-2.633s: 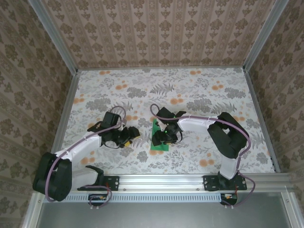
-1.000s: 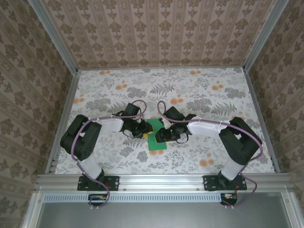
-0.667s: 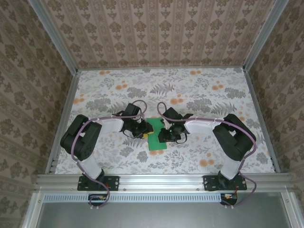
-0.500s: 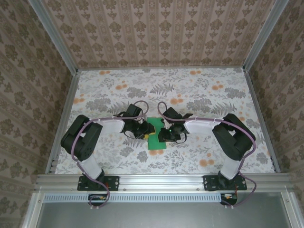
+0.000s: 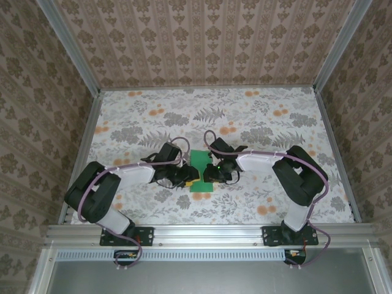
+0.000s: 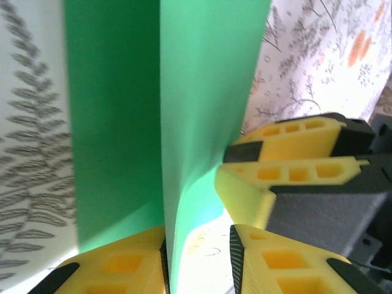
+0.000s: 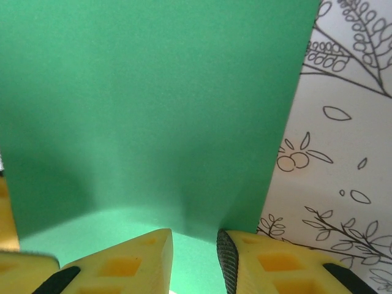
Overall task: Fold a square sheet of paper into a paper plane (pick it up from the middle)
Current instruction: Fold the triangle a second time at the center of the table.
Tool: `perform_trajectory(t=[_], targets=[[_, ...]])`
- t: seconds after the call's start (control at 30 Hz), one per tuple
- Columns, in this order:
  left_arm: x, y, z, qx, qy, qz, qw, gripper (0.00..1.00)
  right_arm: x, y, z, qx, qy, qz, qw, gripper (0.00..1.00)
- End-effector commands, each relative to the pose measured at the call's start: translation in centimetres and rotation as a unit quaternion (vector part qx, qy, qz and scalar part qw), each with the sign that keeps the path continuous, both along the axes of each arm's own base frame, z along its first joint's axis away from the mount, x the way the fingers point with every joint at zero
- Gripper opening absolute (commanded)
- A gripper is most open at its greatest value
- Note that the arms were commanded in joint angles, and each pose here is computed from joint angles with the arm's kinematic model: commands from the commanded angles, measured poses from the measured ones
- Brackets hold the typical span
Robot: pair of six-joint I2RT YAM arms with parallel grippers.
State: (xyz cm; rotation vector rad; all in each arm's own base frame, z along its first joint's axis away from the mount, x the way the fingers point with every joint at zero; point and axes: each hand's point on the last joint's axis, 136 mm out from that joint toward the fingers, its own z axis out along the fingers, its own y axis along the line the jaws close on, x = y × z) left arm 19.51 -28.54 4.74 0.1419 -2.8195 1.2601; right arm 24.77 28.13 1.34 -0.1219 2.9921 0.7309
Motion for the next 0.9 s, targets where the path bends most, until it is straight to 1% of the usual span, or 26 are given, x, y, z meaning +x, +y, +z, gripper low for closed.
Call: perform_trajectory(t=[0.0, 0.17, 0.4, 0.57, 0.63, 0.7, 0.77, 0.87], targets=[[-0.3, -1.2, 1.6, -0.045, -0.002, -0.006, 0.999, 0.32, -1.6, -3.0, -3.6, -0.079, 0.045, -0.021, 0.996, 0.31], [0.7, -2.2, 3.0, -0.071, -0.019, -0.002, 0.997, 0.31, -1.6, -2.9, -3.1, -0.07, 0.046, -0.022, 0.996, 0.29], [1.7, -2.7, 2.9, -0.075, -0.019, 0.011, 0.997, 0.33, -1.3, -2.5, -1.9, -0.04, 0.041, -0.021, 0.998, 0.28], [2.0, -2.5, 2.3, -0.067, -0.014, 0.021, 0.997, 0.36, -0.6, -1.9, 0.3, 0.003, 0.022, -0.026, 0.999, 0.34], [2.2, -2.4, 2.1, -0.065, -0.011, 0.027, 0.997, 0.38, -0.4, -1.9, 0.9, 0.013, 0.017, -0.028, 0.999, 0.37], [2.4, -2.5, 2.0, -0.067, -0.009, 0.031, 0.997, 0.4, -0.5, -2.0, 1.1, 0.017, 0.017, -0.03, 0.999, 0.39], [2.7, -2.7, 2.2, -0.07, -0.009, 0.034, 0.997, 0.41, -0.7, -2.3, 1.0, 0.016, 0.02, -0.031, 0.999, 0.38], [2.7, -2.8, 2.4, -0.074, -0.008, 0.035, 0.997, 0.4, -0.7, -2.5, 0.8, 0.013, 0.022, -0.031, 0.999, 0.35]])
